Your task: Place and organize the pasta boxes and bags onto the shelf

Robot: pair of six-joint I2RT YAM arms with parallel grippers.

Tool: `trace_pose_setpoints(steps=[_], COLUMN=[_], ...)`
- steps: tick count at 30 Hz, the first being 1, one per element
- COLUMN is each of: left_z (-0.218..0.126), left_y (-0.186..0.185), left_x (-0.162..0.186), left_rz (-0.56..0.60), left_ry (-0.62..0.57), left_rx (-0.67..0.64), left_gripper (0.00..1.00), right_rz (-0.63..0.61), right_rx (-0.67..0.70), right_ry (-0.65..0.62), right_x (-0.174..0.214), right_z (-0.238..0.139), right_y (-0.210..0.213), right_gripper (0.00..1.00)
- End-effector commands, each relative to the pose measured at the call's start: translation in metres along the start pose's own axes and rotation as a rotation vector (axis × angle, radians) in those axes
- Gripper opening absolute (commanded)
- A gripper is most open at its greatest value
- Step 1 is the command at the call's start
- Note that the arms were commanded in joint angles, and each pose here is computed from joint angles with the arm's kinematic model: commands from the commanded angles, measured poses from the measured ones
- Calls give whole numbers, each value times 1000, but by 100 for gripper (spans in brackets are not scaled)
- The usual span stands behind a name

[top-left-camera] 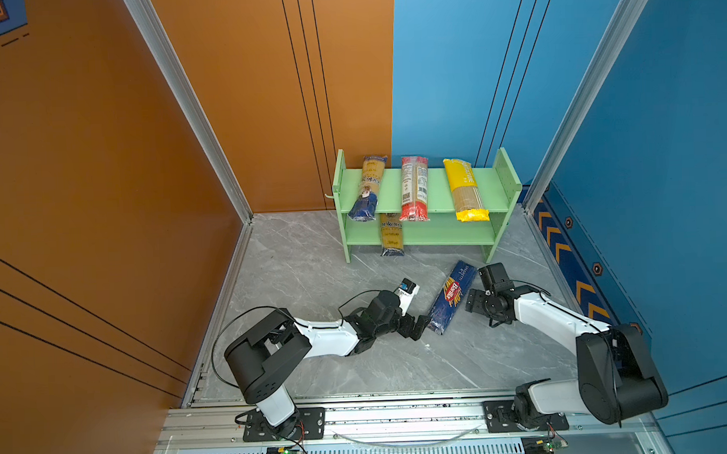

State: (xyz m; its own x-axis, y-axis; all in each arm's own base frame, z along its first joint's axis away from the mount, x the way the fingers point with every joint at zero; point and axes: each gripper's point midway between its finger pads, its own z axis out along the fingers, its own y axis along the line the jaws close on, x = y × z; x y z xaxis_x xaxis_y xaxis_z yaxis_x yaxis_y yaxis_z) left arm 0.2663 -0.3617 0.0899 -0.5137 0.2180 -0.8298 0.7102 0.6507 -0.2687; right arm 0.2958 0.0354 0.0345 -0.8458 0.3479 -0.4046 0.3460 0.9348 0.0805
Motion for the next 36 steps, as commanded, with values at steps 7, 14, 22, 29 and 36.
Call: trace_pose_setpoints(steps=[7,14,22,29,36], left_z=[-3,-8,-13,-21,-34], left_y=[-4,-1,2,5,12], left_x=[1,4,7,4,-3], left_rz=[23,24,24,35,38], left_ry=[-9,-9,-12,-26,-35], left_rx=[10,-6,-22,-33,-51], left_gripper=[98,98,98,98,98], right_rz=[18,-8,-46,-85,-171], right_rx=[14,5,-23,-33,-88], right_ry=[-74,-86,-105,-140,-168], right_x=[-28,-44,-58,-53,-24], right_z=[12,24,28,-4,-62], right_y=[22,50,77,71,68], right_gripper=[88,88,87,88,88])
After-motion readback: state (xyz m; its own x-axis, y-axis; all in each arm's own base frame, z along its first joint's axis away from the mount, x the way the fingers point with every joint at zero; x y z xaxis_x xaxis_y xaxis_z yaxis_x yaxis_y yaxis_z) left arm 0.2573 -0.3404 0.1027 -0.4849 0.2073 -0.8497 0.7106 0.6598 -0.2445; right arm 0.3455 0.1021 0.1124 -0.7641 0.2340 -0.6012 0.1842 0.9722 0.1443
